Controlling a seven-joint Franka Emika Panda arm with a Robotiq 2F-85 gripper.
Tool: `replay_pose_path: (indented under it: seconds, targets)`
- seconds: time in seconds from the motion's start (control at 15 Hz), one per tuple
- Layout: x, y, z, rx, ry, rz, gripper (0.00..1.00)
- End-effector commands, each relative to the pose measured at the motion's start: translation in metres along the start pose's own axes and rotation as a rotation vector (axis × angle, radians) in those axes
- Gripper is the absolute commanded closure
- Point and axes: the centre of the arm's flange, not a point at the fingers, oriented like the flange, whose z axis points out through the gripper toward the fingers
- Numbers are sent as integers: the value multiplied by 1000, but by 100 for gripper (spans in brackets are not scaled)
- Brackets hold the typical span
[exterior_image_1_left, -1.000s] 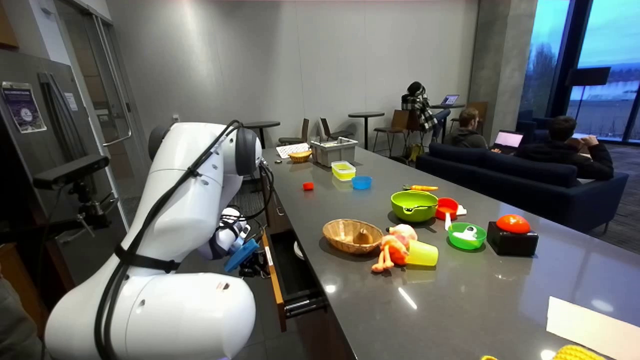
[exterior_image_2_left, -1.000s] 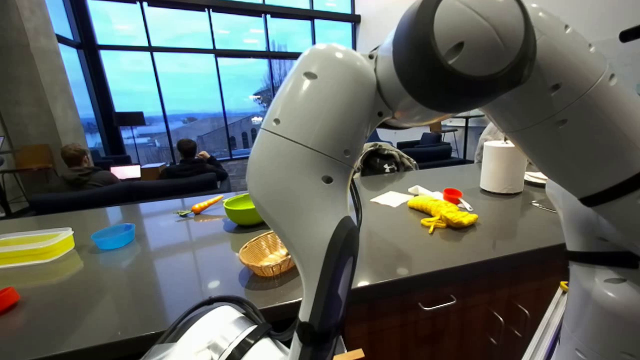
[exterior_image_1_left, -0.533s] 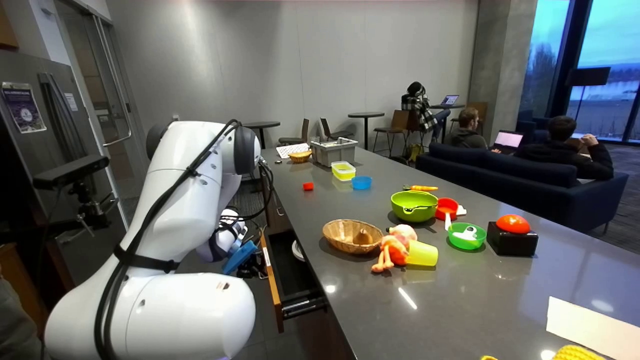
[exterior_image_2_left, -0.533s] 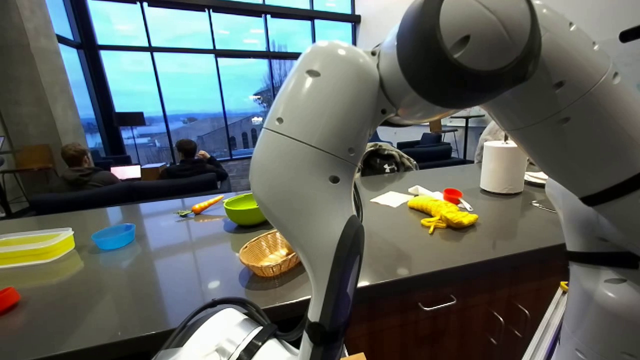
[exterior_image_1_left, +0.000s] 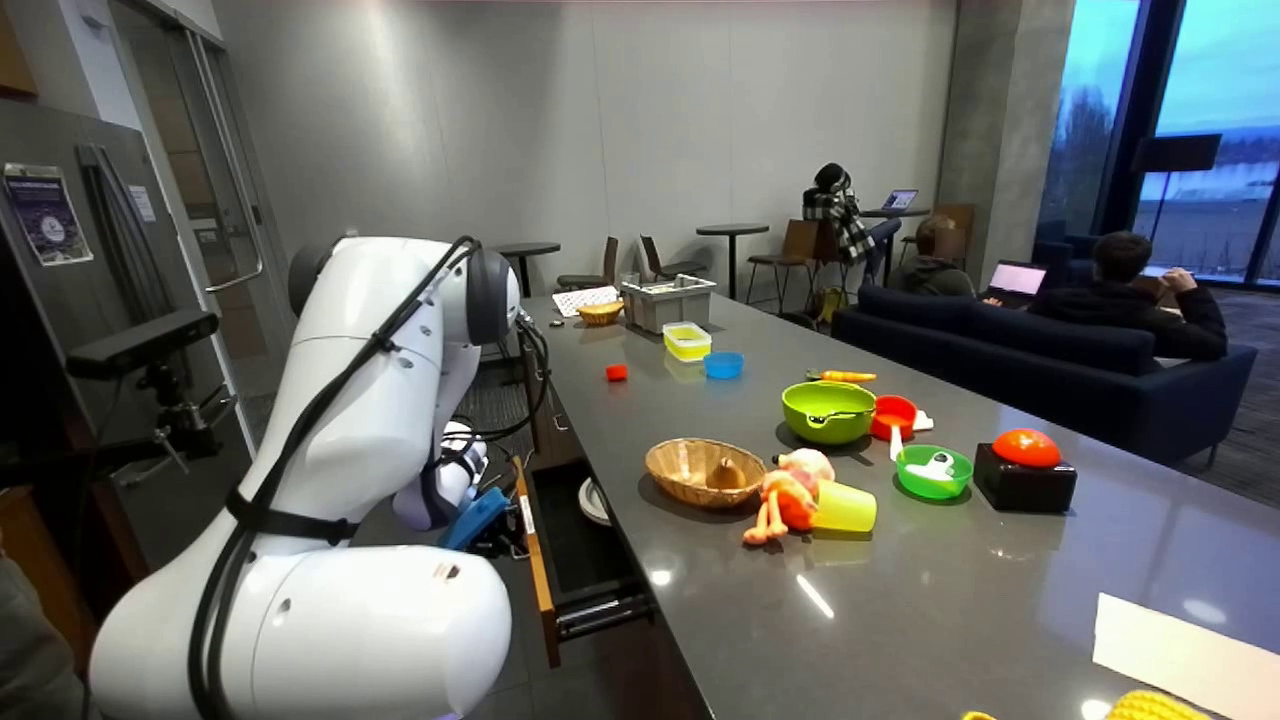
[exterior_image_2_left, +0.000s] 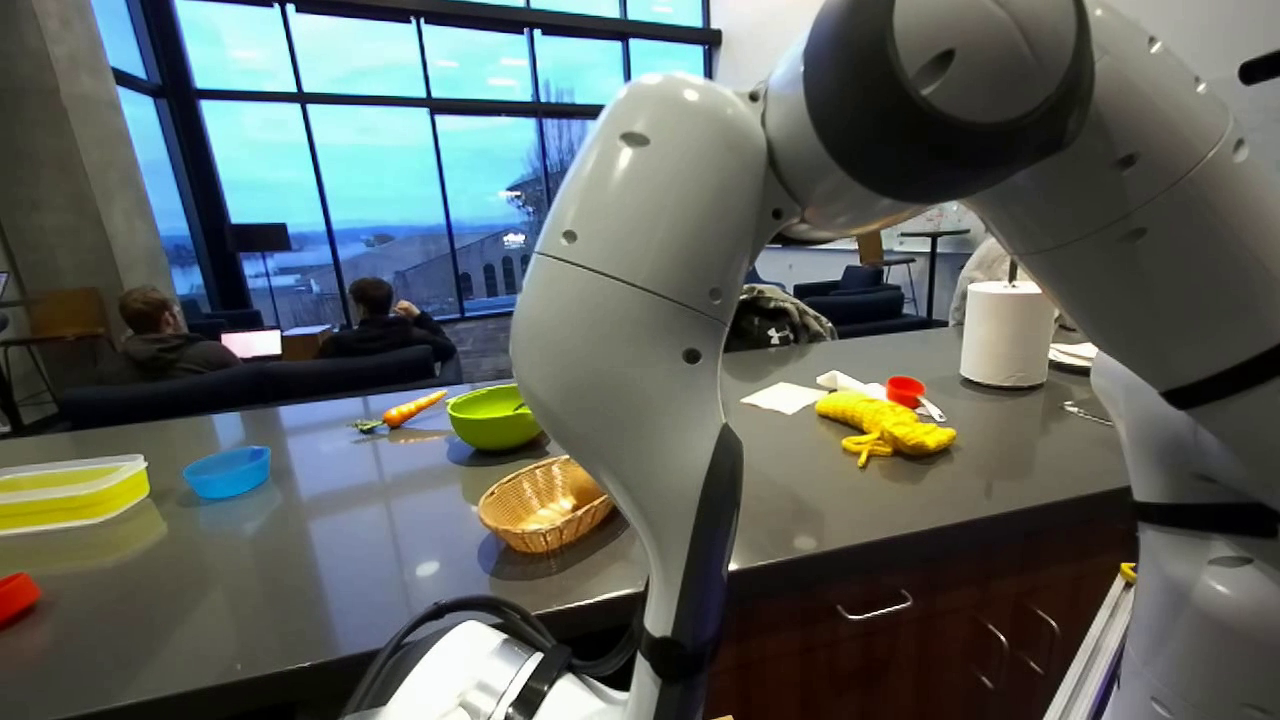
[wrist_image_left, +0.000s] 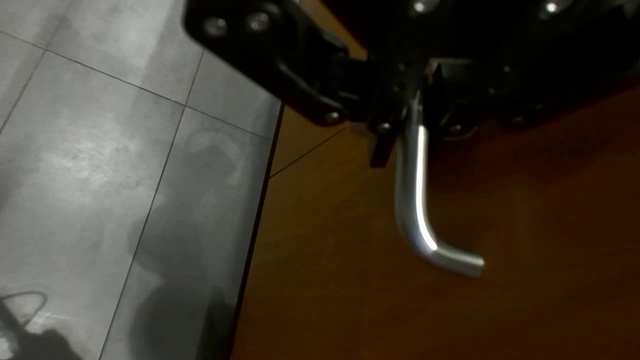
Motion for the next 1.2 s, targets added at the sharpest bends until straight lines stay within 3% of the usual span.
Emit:
replay_pose_path:
  seconds: [0.0, 0.47, 1.13]
  targets:
    - [-22, -63, 37, 138, 38, -40, 99]
    - [-27, -79, 31, 128, 92, -10, 99]
    - [-29, -86, 32, 122, 90, 23, 99]
